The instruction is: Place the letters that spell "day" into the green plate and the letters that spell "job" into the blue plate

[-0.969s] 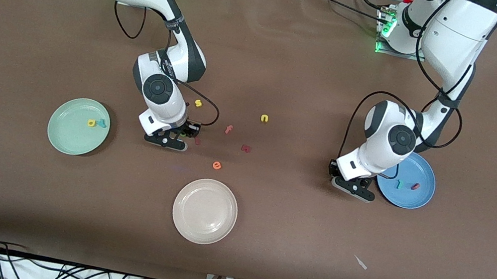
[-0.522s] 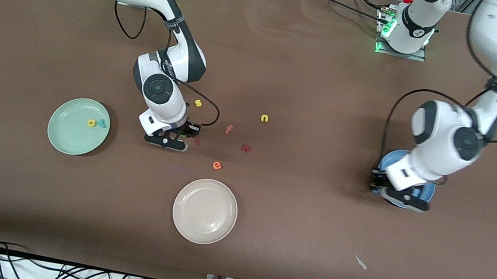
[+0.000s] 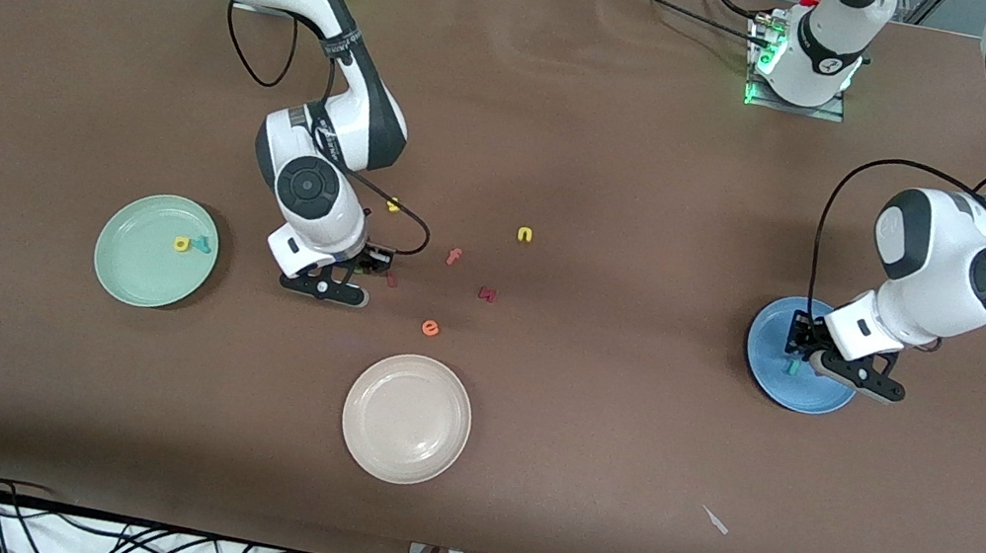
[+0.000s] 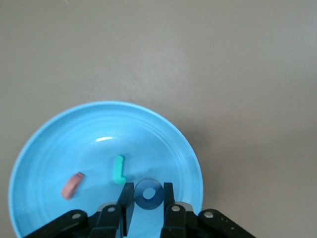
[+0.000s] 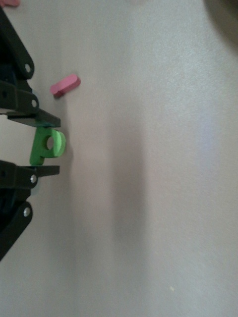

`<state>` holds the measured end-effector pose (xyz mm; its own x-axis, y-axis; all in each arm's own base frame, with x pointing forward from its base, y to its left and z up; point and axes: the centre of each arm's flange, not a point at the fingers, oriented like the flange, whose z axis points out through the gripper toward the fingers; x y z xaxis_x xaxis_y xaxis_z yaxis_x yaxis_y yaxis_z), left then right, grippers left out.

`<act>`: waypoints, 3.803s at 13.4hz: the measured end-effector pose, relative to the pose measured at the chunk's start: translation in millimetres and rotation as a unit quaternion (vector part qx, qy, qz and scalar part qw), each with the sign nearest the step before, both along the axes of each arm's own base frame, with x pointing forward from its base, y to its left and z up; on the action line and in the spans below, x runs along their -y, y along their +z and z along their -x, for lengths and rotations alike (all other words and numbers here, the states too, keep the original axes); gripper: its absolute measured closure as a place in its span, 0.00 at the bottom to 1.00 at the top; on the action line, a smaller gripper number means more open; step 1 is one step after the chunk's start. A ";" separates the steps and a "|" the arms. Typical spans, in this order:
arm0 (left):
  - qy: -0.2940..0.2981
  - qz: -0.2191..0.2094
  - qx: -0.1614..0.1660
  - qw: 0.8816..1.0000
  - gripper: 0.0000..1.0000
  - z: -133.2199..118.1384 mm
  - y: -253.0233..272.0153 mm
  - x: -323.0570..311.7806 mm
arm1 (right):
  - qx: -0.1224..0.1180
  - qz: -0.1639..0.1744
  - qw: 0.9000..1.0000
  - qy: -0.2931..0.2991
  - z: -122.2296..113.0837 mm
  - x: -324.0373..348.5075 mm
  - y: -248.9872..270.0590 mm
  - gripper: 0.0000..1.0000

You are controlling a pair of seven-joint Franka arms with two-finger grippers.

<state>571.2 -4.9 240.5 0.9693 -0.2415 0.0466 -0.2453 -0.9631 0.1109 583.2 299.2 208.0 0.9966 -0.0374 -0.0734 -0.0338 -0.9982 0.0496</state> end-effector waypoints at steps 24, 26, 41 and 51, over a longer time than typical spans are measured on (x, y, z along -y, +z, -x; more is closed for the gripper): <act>0.057 -0.036 -0.033 0.997 0.00 69.4 395.3 -23.8 | -0.098 0.015 0.986 0.136 -51.7 254.0 41.5 0.16; 0.094 -0.038 -0.044 0.994 0.00 64.9 389.3 -22.2 | -0.105 0.020 0.987 0.121 -53.7 226.3 55.4 0.00; 0.136 -0.061 -0.057 0.987 0.00 55.1 380.4 -15.6 | -0.145 0.013 0.984 0.104 -20.5 110.7 196.2 0.00; 0.127 -0.062 -0.055 0.988 0.00 53.2 382.4 -2.0 | -0.022 0.006 0.995 0.095 34.6 190.2 376.7 0.00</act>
